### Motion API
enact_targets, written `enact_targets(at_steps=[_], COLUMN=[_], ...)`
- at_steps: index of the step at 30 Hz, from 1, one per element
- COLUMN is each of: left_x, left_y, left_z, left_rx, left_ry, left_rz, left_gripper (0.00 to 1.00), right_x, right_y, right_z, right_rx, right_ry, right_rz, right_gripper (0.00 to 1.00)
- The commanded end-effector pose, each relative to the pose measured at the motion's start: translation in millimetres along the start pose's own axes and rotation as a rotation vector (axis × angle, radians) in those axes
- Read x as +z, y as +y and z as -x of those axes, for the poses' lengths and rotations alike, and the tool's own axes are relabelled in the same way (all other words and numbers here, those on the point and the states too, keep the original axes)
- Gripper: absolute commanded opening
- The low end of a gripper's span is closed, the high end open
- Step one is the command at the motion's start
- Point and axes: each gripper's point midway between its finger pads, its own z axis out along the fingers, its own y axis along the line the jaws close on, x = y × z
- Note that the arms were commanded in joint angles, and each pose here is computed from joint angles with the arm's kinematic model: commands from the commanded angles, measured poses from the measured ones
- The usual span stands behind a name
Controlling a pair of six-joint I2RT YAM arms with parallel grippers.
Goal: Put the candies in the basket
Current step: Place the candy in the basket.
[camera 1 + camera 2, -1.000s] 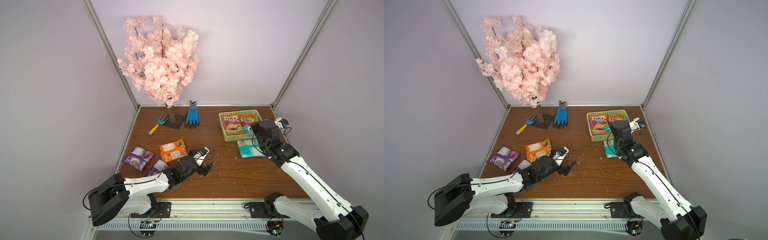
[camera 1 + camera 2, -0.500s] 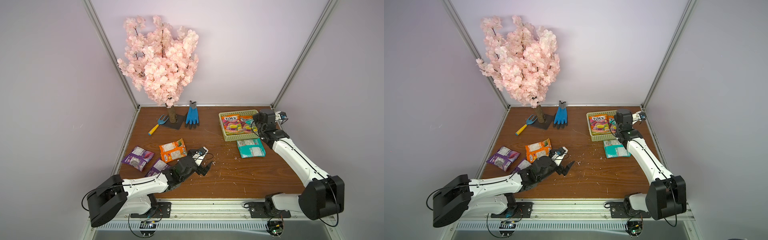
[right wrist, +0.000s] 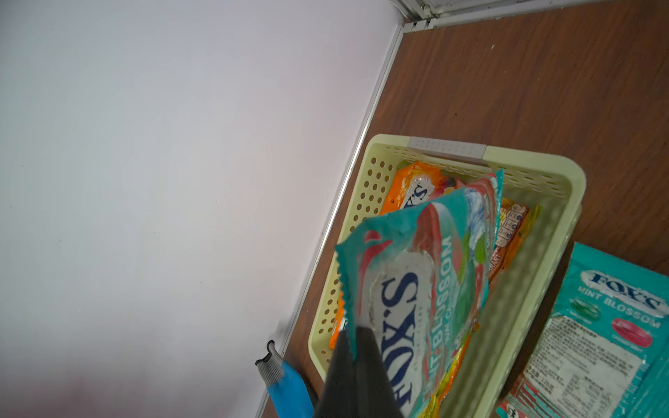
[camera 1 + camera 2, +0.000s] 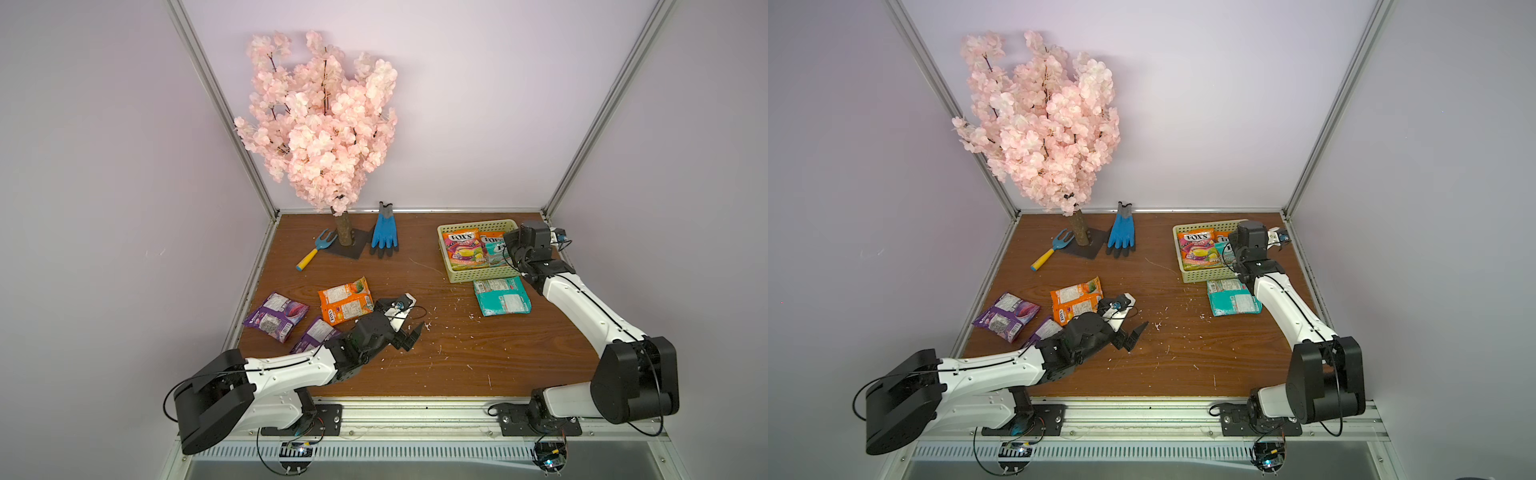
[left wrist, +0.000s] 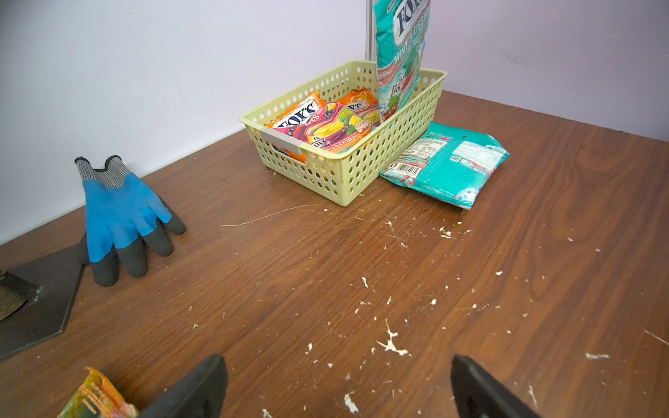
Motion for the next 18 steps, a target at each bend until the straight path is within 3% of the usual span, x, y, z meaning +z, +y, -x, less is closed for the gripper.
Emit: enact_targets(at_steps=[1,8,18], left_x=[0.9,3.3,1.8], left_y=[0.5,-0.9,1.8], left_z=[-4.7,-5.9,-11.0], left_rx=[0.01,0.01,0.013], left_ry=[0.021,0.026,0.049], left_rz=[0.011,0.005,0.019], left_gripper=[0.99,0.99,0.99], right_x=[-4.2,13.7,102.6], right_y=[9.6,13.5,-15.3], right_z=[-3.0,10.4,-3.3], right_rx=[0.074,0.069,0.05], right_ry=[0.038,-0.05,-0.112], right_rz=[0.049,0.024,-0.128], right_gripper=[0.0,0.0,0.0])
